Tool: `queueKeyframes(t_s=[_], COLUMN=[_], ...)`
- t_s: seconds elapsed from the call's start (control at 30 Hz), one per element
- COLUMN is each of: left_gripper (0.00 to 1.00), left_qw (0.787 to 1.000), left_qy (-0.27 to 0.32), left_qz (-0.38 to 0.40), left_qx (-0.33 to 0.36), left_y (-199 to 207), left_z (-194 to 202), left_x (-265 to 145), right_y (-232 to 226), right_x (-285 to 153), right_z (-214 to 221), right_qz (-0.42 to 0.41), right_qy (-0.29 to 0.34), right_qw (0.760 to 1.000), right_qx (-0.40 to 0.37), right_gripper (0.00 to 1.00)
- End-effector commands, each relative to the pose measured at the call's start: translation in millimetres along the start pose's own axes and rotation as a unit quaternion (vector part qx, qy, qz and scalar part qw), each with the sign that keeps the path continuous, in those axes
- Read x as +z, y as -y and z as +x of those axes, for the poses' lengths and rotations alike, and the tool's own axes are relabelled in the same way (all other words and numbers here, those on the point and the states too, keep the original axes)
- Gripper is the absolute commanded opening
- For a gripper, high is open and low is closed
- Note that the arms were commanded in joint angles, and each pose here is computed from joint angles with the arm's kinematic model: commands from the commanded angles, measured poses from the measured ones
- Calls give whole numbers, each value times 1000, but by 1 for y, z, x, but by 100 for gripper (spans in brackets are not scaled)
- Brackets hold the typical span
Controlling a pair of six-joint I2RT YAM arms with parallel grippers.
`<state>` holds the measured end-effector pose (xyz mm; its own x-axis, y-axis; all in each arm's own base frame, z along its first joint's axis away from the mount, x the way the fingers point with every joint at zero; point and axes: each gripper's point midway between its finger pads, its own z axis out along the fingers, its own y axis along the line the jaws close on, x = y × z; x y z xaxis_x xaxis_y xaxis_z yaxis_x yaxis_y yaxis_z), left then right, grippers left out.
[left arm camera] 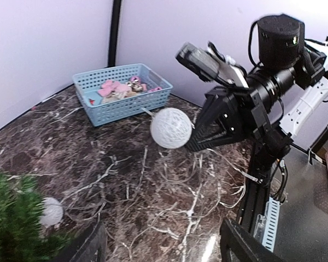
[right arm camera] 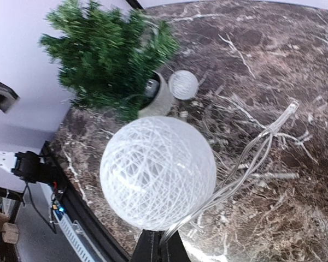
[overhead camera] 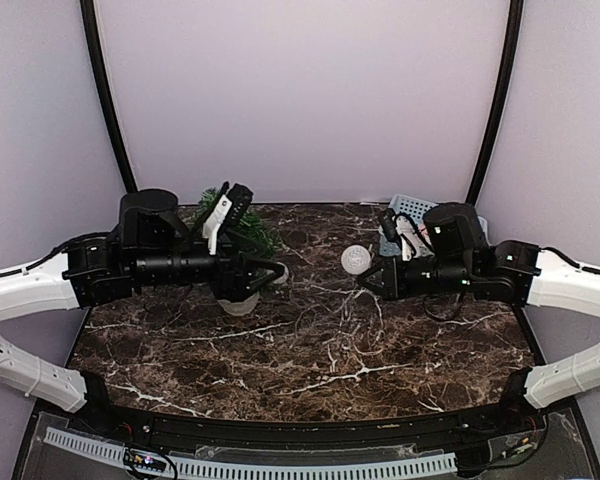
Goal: Decorate the small christmas tree
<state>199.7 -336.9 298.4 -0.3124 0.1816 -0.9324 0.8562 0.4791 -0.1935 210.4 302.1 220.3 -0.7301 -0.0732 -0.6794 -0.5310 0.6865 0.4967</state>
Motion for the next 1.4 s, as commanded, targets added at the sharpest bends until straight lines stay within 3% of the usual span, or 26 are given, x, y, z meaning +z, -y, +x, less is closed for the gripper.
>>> queueKeyframes(t_s=[0.0,0.1,0.2,0.47,0.53,0.6,0.67,0.7,0.8,1.03,1.37], left_gripper=[73,73,77,83,78,65,47,31,2,0,0], left_qw=[999,997,998,998,998,998,999,999,999,998,987], left_qy=[18,10,-4,32,29,27,25,23,35,29,3], left_qz=[46,74,64,44,44,43,41,40,23,-38,-145], left_qx=[-6,-16,-28,-26,-23,-23,-24,-25,-33,-44,-77], left_y=[44,72,73,68,68,68,67,67,60,37,-19], left_z=[-12,-3,9,-7,-5,-4,-3,-2,-7,-10,-12], left_x=[33,56,78,90,93,93,93,92,78,27,-54], right_y=[-56,-77,-91,-105,-106,-106,-106,-106,-101,-92,-137], right_x=[-31,-41,-45,-47,-47,-47,-47,-47,-43,-34,0], right_z=[-36,-51,-56,-59,-60,-60,-60,-60,-60,-63,-74], right_qz=[-116,-164,-200,-236,-237,-238,-237,-236,-225,-201,-227], right_qy=[51,79,91,97,99,100,101,102,105,117,110], right_qw=[992,983,975,966,966,966,966,966,968,972,962], right_qx=[-19,-21,-27,-34,-34,-35,-35,-36,-35,-39,-100], right_gripper=[0,0,0,0,0,0,0,0,0,0,0])
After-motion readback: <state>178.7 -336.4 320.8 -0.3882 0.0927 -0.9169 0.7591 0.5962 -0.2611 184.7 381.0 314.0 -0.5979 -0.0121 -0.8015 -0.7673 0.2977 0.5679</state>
